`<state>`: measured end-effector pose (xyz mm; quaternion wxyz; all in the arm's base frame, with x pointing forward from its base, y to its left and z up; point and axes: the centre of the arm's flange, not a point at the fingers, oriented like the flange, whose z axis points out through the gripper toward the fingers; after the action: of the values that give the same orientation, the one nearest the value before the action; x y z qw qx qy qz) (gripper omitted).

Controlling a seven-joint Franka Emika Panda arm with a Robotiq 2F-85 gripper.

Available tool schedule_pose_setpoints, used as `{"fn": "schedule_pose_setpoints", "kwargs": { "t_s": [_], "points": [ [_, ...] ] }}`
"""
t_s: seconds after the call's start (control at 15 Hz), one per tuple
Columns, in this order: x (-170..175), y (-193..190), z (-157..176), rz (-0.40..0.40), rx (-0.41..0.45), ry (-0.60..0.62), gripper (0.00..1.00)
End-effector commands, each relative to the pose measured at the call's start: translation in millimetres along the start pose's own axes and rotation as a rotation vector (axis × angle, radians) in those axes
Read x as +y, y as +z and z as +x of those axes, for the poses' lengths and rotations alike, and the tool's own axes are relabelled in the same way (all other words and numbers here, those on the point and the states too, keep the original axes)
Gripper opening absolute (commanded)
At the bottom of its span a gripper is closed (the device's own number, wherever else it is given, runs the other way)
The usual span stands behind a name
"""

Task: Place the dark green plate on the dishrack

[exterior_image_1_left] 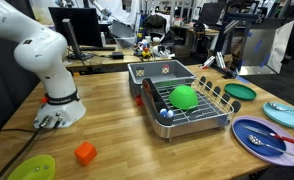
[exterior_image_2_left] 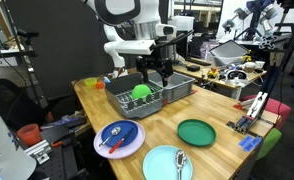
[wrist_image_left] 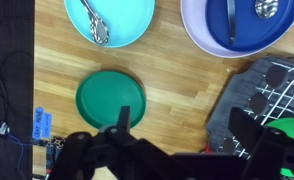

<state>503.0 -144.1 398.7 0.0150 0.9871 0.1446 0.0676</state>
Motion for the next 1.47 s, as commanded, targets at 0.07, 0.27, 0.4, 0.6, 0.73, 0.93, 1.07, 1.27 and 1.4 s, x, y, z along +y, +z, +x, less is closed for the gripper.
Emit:
{"fn": "schedule_pose_setpoints", "kwargs": {
  "t_s": [0.07, 0.27, 0.4, 0.6, 0.73, 0.93, 1.07, 1.27, 1.4],
  "points": [
    [5.1, 26.8, 20.1, 0.009, 0.003, 0.002, 1.00],
    [4.0, 59.9, 38.2, 0.006, -0.011, -0.001, 1.00],
    [5.0, 83.1, 50.0, 0.016, -0.012, -0.004, 1.00],
    [12.5, 117.4, 65.2, 0.004, -0.015, -0.005, 1.00],
    [19.7, 139.2, 72.4, -0.003, -0.031, -0.017, 1.00],
    [29.0, 160.6, 75.6, 0.016, -0.085, -0.029, 1.00],
    [21.8, 162.2, 68.5, 0.005, -0.068, -0.010, 1.00],
    [23.9, 162.0, 72.0, 0.004, -0.068, -0.012, 1.00],
    [23.3, 161.9, 72.5, 0.006, -0.068, -0.013, 1.00]
  ]
}}
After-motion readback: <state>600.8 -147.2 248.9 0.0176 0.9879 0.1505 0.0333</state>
